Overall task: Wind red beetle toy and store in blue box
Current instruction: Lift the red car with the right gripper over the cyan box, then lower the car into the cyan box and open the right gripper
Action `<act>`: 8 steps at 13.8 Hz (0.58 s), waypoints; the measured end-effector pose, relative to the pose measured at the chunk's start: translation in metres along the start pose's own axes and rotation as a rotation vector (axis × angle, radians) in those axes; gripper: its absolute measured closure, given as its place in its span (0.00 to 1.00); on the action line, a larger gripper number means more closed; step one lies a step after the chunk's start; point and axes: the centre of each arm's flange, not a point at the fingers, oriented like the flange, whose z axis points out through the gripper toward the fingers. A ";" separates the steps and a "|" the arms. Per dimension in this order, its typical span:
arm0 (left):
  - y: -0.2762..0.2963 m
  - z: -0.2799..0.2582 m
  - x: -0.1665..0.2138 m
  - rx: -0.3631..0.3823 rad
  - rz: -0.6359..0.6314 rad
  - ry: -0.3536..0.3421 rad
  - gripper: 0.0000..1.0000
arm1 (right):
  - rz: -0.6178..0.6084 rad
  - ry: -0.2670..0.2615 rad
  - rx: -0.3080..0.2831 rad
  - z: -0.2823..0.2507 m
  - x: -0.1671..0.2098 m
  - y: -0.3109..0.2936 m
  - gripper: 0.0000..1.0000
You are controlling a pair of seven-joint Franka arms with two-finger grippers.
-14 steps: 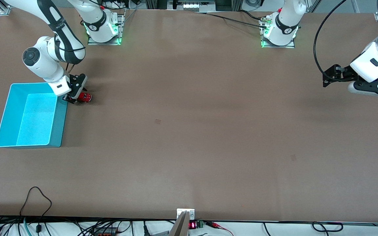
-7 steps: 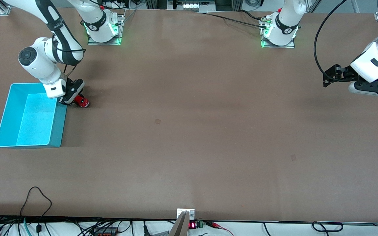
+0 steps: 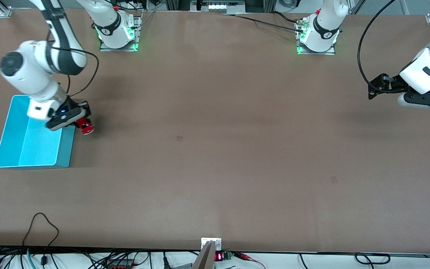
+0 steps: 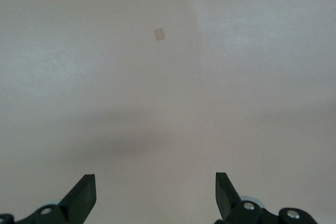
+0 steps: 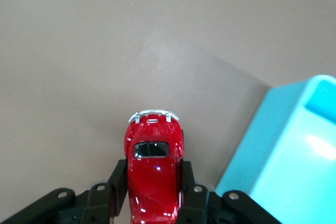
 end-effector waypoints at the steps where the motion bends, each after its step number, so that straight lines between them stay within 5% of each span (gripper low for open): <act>1: 0.000 0.000 0.000 0.000 0.000 0.000 0.00 | 0.067 -0.019 0.009 -0.015 0.005 0.008 0.56; 8: -0.001 0.000 0.000 0.000 -0.001 0.000 0.00 | 0.479 -0.141 0.019 -0.006 -0.075 0.118 0.56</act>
